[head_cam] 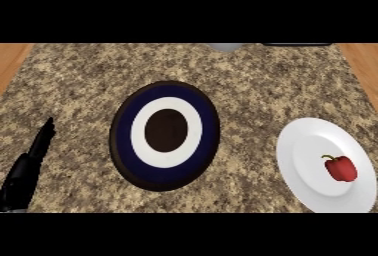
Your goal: Pick the bell pepper from the plate and place it in the plate
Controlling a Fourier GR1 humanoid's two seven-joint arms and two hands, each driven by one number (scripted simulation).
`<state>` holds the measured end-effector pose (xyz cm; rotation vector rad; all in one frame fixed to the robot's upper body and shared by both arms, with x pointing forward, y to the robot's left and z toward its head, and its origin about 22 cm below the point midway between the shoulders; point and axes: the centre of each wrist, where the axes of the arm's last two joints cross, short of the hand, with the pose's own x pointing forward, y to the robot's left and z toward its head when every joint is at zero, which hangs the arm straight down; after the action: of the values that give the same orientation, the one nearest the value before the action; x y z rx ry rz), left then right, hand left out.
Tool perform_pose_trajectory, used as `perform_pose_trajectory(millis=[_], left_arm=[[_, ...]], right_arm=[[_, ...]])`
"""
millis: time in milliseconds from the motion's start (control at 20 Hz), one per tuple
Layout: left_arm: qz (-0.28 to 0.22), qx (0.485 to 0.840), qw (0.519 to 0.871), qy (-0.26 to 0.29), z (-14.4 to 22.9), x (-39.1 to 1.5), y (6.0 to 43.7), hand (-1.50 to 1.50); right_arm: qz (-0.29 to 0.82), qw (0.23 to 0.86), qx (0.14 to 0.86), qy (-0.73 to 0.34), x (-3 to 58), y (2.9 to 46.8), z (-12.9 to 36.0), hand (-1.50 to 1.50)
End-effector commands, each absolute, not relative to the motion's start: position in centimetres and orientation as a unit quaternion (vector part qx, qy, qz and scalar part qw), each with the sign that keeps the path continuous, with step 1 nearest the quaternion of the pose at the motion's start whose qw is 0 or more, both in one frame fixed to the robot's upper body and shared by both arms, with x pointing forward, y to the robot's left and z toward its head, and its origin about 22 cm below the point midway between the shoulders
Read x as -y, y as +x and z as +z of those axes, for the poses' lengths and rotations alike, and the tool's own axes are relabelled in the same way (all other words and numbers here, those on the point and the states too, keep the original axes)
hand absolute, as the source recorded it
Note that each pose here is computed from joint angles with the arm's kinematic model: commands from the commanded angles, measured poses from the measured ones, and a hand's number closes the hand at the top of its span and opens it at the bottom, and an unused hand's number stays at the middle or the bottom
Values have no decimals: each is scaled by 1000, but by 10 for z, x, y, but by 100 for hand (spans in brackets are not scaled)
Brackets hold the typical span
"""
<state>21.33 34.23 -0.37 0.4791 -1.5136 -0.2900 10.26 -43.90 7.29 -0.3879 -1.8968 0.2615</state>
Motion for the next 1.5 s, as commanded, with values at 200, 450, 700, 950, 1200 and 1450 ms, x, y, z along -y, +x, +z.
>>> perform_pose_trajectory(millis=[200,450,700,950,1200,1450], left_arm=[[-136,683,685,214,-9,-335,209,0],[-122,676,695,211,-9,-331,210,0],[-133,676,692,215,5,-332,231,0],[-131,682,689,206,2,-330,218,0],[-133,675,693,215,8,-344,220,0],[-132,679,692,207,7,-335,216,0]], right_arm=[[207,635,710,-224,449,126,104,-150],[264,668,656,-230,442,144,113,-150],[317,687,613,-226,424,184,91,-150],[380,695,560,-243,435,193,84,-150],[395,696,556,-224,434,218,63,-150],[414,696,548,-209,434,218,45,-150]])
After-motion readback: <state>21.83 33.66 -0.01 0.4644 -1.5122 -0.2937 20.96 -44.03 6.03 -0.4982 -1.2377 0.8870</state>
